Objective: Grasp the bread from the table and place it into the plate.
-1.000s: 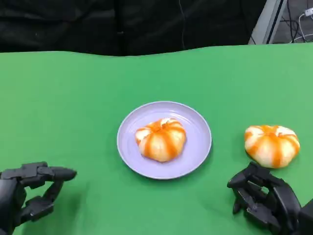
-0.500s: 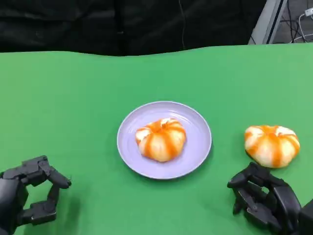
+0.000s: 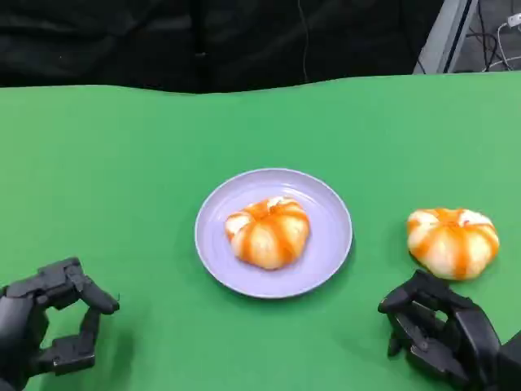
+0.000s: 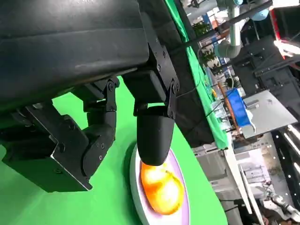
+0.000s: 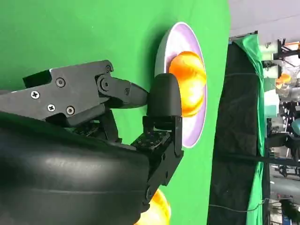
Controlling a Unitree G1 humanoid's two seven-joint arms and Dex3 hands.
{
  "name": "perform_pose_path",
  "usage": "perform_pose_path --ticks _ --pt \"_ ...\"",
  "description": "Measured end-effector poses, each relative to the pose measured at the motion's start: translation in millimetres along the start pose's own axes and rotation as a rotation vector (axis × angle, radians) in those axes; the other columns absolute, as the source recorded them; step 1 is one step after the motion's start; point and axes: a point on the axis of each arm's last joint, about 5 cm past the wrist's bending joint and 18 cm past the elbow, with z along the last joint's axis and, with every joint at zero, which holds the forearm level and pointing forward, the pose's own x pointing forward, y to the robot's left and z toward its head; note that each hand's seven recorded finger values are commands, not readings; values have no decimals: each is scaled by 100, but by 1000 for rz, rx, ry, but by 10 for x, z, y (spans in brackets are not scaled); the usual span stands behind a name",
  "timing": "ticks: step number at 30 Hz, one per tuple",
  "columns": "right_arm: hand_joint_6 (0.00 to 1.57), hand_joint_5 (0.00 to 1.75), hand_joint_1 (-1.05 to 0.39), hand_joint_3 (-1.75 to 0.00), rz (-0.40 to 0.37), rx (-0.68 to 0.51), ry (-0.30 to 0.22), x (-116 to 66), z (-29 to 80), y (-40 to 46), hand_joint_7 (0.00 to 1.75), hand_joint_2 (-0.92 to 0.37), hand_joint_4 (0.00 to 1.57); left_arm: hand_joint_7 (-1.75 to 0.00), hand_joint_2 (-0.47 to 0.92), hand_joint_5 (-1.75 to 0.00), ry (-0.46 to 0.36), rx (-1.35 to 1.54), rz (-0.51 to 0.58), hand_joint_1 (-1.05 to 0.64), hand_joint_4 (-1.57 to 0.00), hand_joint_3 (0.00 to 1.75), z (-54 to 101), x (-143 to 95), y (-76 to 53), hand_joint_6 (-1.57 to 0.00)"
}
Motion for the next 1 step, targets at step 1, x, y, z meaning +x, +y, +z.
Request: perform_pose_path --ticks 1 --pt "66 175 -30 -53 0 0 0 0 0 0 143 -92 73 -136 48 -162 0 0 0 15 -90 130 0 0 0 -93"
